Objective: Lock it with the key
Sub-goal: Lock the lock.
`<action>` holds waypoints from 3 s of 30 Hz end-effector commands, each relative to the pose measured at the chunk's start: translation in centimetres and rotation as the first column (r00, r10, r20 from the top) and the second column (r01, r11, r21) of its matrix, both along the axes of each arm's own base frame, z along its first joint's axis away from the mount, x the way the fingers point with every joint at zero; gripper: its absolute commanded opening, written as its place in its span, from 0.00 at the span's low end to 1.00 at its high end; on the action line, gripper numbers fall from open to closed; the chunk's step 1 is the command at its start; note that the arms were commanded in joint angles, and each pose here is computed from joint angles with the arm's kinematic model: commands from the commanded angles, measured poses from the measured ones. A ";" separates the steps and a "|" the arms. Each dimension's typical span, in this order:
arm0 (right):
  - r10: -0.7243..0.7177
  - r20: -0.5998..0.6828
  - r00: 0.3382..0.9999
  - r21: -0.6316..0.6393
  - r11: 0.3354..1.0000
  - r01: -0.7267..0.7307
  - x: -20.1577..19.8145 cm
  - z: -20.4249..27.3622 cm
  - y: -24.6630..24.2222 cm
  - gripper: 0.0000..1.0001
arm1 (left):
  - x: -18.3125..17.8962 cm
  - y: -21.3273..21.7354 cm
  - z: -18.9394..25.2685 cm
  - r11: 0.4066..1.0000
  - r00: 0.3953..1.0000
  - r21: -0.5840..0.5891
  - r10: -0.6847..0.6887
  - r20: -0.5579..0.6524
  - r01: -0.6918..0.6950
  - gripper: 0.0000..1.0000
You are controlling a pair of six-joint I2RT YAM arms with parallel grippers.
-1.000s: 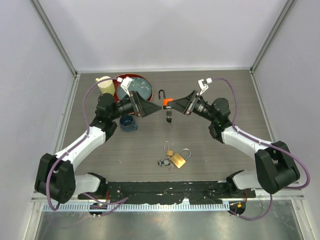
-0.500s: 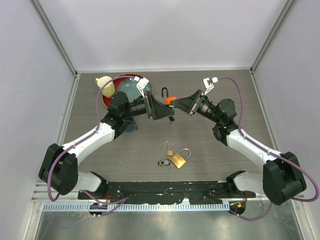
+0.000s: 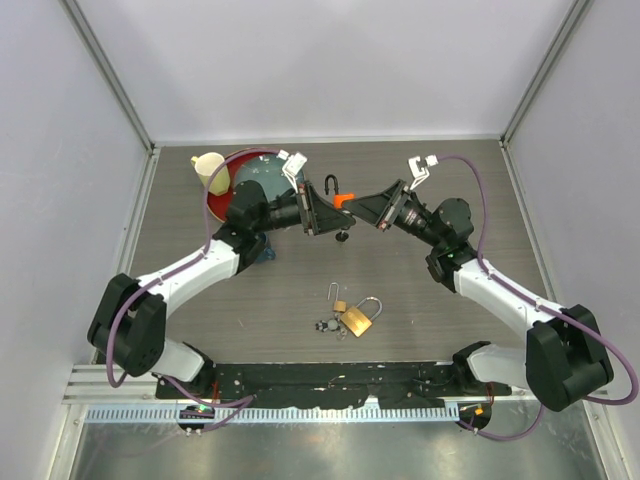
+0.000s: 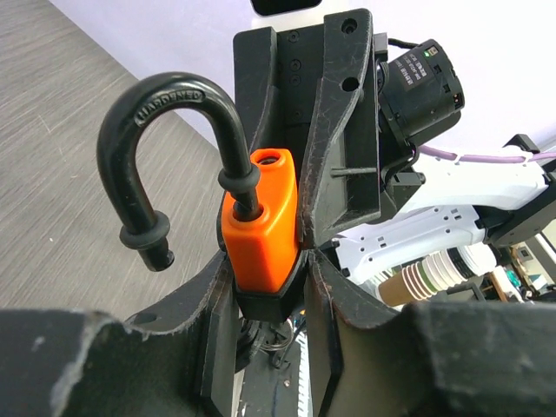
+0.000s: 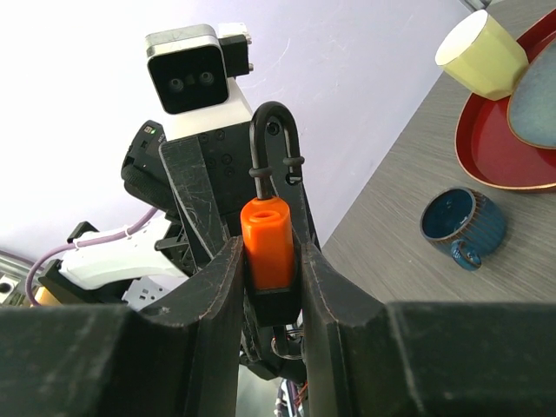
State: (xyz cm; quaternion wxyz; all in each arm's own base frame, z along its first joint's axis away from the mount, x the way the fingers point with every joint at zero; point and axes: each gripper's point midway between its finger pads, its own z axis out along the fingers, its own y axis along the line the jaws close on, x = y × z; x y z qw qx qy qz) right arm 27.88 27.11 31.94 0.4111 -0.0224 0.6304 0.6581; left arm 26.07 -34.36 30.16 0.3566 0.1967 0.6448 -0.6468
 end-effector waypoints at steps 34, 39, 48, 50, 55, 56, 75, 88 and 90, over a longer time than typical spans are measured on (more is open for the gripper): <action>-0.059 0.312 0.948 -0.197 0.972 0.125 2.0 5.1 -3.7 0.95 | -4.3 2.5 1.8 0.982 0.973 0.176 -0.106 0.207 0.069 0.00; 0.101 0.277 0.956 -0.282 0.959 -0.019 1.3 5.3 -1.7 0.89 | -5.3 3.6 -0.1 0.944 0.967 0.313 -0.167 0.193 0.101 0.00; 0.164 0.249 0.955 -0.426 0.904 -0.044 1.3 2.8 0.9 0.77 | -6.8 4.3 -0.7 0.913 0.956 0.374 -0.240 0.169 0.163 0.00; 0.146 0.287 0.947 -0.446 0.895 -0.003 1.4 2.9 0.4 0.80 | -7.6 4.5 -0.5 0.908 0.948 0.369 -0.275 0.163 0.200 0.00; 0.239 0.343 0.908 -0.394 0.914 -0.091 -0.3 3.8 1.2 0.83 | -10.0 5.0 0.5 0.893 0.913 0.338 -0.369 0.172 0.298 0.00; 0.276 0.330 0.903 -0.383 0.913 -0.139 -1.0 3.4 1.5 0.83 | -10.3 5.0 0.5 0.891 0.909 0.334 -0.379 0.171 0.309 0.00; 0.520 0.286 0.805 -0.350 0.838 -0.417 -7.4 2.6 3.3 0.72 | -11.0 4.8 1.3 0.883 0.887 0.286 -0.429 0.173 0.371 0.00; 0.473 0.338 0.814 -0.350 0.866 -0.358 -8.4 4.5 2.4 0.20 | -11.4 4.9 1.0 0.877 0.883 0.283 -0.441 0.159 0.388 0.00; 0.468 0.342 0.815 -0.353 0.868 -0.350 -8.4 4.5 2.4 0.09 | -11.5 5.0 0.9 0.876 0.883 0.283 -0.443 0.153 0.390 0.00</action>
